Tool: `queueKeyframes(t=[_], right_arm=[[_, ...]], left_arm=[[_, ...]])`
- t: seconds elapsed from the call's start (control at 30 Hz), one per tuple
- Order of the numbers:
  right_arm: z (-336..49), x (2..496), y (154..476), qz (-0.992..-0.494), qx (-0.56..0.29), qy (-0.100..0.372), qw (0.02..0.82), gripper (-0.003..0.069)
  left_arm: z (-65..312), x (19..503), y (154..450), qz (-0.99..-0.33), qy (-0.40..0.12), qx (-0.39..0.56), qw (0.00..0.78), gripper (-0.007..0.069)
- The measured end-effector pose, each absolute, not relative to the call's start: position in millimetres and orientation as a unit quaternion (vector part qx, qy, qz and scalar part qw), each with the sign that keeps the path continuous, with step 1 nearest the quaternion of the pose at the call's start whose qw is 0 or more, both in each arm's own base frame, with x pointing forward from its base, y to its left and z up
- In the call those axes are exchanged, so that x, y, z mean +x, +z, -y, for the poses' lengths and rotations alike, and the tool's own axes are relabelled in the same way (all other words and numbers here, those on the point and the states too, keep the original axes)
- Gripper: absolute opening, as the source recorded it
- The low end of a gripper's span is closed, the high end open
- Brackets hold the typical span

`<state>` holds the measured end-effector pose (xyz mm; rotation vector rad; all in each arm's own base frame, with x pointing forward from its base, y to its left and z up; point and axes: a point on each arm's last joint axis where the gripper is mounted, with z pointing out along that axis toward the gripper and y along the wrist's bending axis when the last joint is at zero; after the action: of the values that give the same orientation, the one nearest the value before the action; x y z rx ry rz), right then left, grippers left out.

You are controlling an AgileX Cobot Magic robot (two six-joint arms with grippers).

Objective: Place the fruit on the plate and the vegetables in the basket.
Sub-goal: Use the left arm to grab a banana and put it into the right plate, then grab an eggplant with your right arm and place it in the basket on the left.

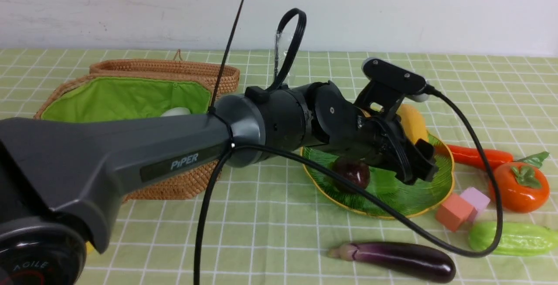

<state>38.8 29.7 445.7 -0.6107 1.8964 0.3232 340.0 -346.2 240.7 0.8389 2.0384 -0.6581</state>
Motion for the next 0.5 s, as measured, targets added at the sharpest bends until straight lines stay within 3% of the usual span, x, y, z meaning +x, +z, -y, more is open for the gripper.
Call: queueKeyframes(t=[0.13, 0.27, 0.37, 0.5], right_arm=[[-30, 39, 446, -0.795, -0.256, 0.137, 0.532, 0.0214], [-30, 39, 446, -0.796, -0.257, 0.137, 0.531, 0.0216], [-30, 38, 446, -0.796, -0.257, 0.138, 0.531, 0.0217], [-30, 38, 446, -0.795, -0.257, 0.140, 0.531, 0.0220]], left_arm=[[345, 338, 246, -0.807, -0.265, 0.335, 0.407, 0.0573], [341, 329, 265, -0.802, -0.277, 0.348, 0.398, 0.0501], [335, 316, 290, -0.799, -0.294, 0.353, 0.388, 0.0394], [323, 302, 319, -0.796, -0.298, 0.362, 0.383, 0.0155]])
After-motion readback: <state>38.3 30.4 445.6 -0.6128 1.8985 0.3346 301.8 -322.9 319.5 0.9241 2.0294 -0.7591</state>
